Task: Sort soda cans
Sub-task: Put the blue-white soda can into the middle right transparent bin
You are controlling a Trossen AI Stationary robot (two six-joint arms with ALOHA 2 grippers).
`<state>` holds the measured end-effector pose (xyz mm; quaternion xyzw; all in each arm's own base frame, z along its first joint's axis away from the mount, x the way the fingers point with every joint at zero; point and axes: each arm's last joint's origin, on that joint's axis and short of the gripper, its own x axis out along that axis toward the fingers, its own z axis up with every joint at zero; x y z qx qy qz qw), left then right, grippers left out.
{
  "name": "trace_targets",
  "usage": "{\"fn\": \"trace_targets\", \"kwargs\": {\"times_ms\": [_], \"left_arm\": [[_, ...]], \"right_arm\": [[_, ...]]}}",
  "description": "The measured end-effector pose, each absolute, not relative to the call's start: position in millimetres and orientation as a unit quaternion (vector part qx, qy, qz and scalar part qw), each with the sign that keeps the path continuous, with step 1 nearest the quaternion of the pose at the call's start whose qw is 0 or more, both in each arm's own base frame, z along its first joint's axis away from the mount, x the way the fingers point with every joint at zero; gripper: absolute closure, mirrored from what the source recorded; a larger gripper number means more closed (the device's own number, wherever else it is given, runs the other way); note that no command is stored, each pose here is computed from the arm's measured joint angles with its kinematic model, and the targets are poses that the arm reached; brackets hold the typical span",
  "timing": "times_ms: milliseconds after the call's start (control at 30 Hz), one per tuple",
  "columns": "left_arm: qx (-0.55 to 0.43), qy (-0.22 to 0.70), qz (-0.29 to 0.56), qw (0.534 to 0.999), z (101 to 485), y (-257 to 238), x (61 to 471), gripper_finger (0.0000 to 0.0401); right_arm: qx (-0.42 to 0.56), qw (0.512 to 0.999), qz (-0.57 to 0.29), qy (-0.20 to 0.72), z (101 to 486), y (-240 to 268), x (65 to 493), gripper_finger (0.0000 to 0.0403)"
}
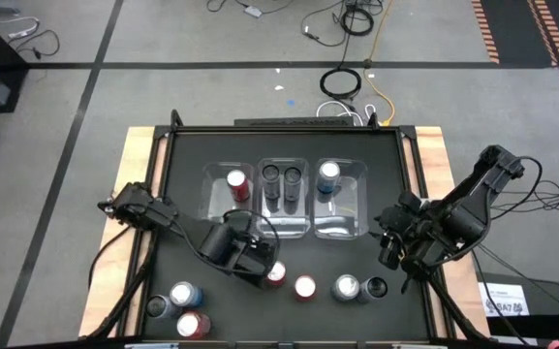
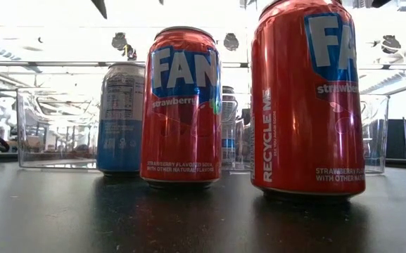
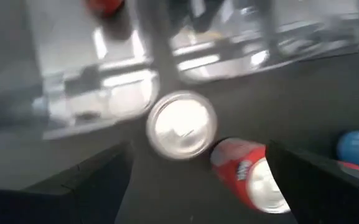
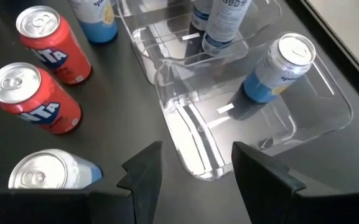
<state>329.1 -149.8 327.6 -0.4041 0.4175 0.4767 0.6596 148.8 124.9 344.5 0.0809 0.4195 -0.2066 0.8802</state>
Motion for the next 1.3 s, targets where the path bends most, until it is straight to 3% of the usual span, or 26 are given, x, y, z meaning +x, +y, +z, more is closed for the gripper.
{"fn": "trace_targets", "kwargs": {"times_ms": [200, 667, 1100, 1300], "left_arm": [[-0.433, 0.405, 0.525, 0.610, 296.1, -156.3, 325.8, 0.0028], [-0.449, 0.398, 0.464, 0.652, 286.1, -162.3, 340.4, 0.0028], [-0.453, 0.401, 0.479, 0.637, 283.1, -160.4, 340.2, 0.0028], [-0.467, 0.406, 0.488, 0.616, 257.3, -160.9, 340.0, 0.0028]], "right_arm": [[0.081, 0.880, -0.205, 0.421, 344.4, 125.0, 148.8, 0.0218], [0.092, 0.879, -0.193, 0.427, 344.4, 127.5, 149.1, 0.0218], [0.101, 0.881, -0.189, 0.421, 345.0, 129.0, 150.6, 0.0218], [0.103, 0.882, -0.188, 0.420, 345.1, 129.3, 150.9, 0.0218]]}}
